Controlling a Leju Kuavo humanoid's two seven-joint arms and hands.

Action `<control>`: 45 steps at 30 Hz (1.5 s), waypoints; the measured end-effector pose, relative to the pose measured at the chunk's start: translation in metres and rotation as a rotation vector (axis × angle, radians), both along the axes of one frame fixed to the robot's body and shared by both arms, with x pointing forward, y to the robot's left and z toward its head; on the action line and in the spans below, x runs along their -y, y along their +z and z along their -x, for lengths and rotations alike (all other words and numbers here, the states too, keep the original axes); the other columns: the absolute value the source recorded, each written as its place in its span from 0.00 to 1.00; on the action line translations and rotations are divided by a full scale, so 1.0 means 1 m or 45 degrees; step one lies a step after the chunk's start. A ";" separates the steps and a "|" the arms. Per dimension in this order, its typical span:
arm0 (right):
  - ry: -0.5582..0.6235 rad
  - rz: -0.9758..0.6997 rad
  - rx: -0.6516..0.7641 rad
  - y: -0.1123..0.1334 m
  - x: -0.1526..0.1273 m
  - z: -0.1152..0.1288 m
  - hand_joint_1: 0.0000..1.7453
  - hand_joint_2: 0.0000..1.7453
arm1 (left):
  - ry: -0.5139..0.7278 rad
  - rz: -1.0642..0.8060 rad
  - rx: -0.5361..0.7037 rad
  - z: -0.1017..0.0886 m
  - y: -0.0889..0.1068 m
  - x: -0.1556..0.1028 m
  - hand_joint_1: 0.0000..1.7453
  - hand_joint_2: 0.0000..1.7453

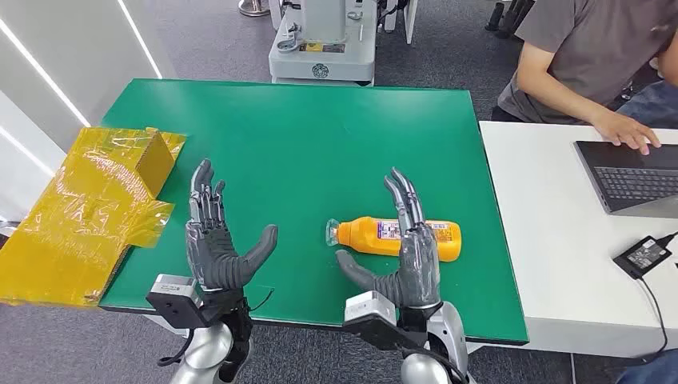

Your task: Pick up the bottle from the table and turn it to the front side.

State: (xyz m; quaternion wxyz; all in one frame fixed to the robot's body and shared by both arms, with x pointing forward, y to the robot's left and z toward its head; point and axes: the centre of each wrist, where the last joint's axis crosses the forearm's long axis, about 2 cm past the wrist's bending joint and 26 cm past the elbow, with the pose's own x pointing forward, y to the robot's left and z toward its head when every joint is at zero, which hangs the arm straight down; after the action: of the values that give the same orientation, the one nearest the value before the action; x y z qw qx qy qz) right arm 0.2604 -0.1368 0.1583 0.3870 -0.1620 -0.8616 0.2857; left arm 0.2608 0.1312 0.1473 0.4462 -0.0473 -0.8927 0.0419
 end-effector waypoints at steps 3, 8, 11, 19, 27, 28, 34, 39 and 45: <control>-0.024 0.054 -0.022 0.005 0.005 -0.014 0.00 1.00 | 0.004 0.000 0.001 0.000 0.000 0.000 0.00 1.00; -0.088 0.261 -0.074 0.011 0.017 -0.045 0.00 1.00 | 0.008 -0.001 0.000 0.000 0.000 -0.001 0.00 1.00; -0.152 0.430 -0.062 0.015 0.027 -0.062 0.00 1.00 | 0.003 0.000 0.001 0.000 0.000 0.000 0.00 1.00; -0.169 0.741 -0.219 0.023 0.059 -0.106 0.00 1.00 | -0.023 0.010 0.005 0.000 -0.001 -0.001 0.00 1.00; -0.126 0.890 -0.332 0.033 0.086 -0.146 0.00 1.00 | -0.024 0.010 0.010 0.000 -0.002 -0.003 0.00 1.00; -0.107 0.902 -0.347 0.034 0.087 -0.150 0.00 1.00 | -0.024 0.011 0.010 0.000 -0.002 -0.003 0.00 1.00; -0.013 0.970 -0.399 0.035 0.094 -0.163 0.00 1.00 | -0.036 0.021 0.009 -0.001 -0.001 -0.002 0.00 1.00; 0.078 0.993 -0.476 0.032 0.100 -0.169 0.00 1.00 | -0.054 0.025 0.016 -0.003 0.001 -0.002 0.00 1.00; 0.179 0.970 -0.619 0.023 0.115 -0.174 0.00 1.00 | -0.072 0.025 0.038 -0.008 0.005 -0.003 0.00 1.00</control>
State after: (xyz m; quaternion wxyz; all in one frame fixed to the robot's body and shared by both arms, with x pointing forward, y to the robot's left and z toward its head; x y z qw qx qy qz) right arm 0.4349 -0.2523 0.1817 0.4704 -0.1622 -0.5883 0.6374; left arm 0.2687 0.1343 0.1526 0.4334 -0.0774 -0.8971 0.0374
